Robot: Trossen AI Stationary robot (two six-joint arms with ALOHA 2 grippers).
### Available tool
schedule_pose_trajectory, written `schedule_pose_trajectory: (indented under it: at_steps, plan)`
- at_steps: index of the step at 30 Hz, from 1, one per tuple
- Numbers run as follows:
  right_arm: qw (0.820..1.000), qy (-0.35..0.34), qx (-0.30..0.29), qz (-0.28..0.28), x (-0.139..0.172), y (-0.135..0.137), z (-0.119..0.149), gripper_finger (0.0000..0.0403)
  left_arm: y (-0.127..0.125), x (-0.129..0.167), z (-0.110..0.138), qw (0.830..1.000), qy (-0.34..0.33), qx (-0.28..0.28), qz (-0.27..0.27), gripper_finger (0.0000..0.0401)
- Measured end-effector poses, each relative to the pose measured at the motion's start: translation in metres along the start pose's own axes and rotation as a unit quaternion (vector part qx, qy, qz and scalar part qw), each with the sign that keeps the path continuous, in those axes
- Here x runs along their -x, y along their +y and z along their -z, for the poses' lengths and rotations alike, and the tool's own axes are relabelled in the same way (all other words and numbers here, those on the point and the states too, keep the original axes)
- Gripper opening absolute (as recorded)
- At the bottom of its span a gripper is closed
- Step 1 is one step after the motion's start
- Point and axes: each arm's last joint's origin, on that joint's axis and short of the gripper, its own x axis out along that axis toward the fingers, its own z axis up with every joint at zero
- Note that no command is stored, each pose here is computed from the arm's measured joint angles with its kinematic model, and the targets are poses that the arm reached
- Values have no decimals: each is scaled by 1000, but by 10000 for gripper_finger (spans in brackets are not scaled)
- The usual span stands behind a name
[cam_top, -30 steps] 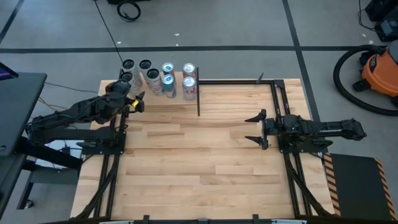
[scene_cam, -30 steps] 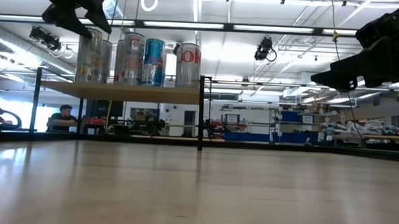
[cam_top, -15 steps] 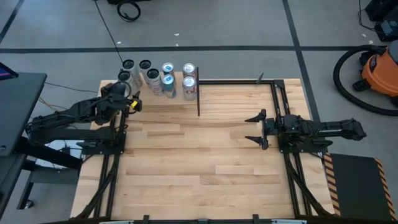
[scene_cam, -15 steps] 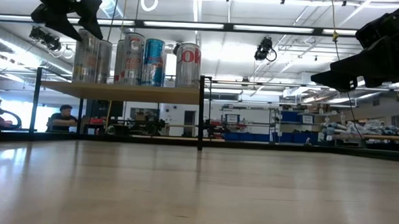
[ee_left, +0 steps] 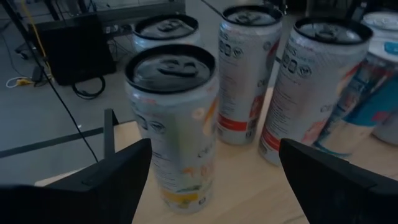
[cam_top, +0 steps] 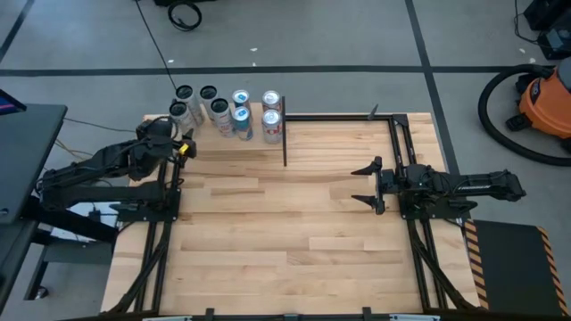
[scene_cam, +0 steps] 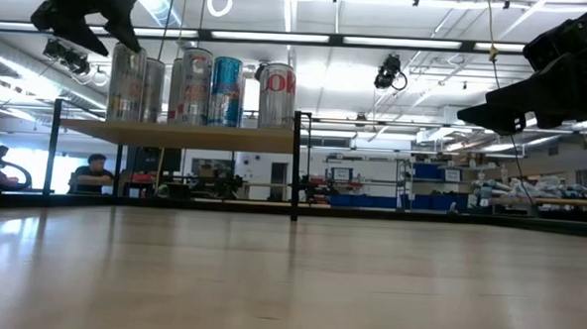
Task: Place canned beverage on shelf
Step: Put the white-yellow soda can on the shelf aligned with the other white-yellow soda can, then adjust the white-pink soda can on the shelf
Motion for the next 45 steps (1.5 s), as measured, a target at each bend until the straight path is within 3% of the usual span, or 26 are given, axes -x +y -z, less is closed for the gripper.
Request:
schedule_pose_trajectory:
  at_steps: [13,36,45]
  plan:
    - [1000,0,0,0,0,0,0,383,9,-2,-7,997,-35,24,-57,362]
    - [1000,0,0,0,0,0,0,383,13,-16,-20,999,-6,-22,33,362]
    - [1000,0,0,0,0,0,0,383,17,-14,-26,999,-20,-18,30,362]
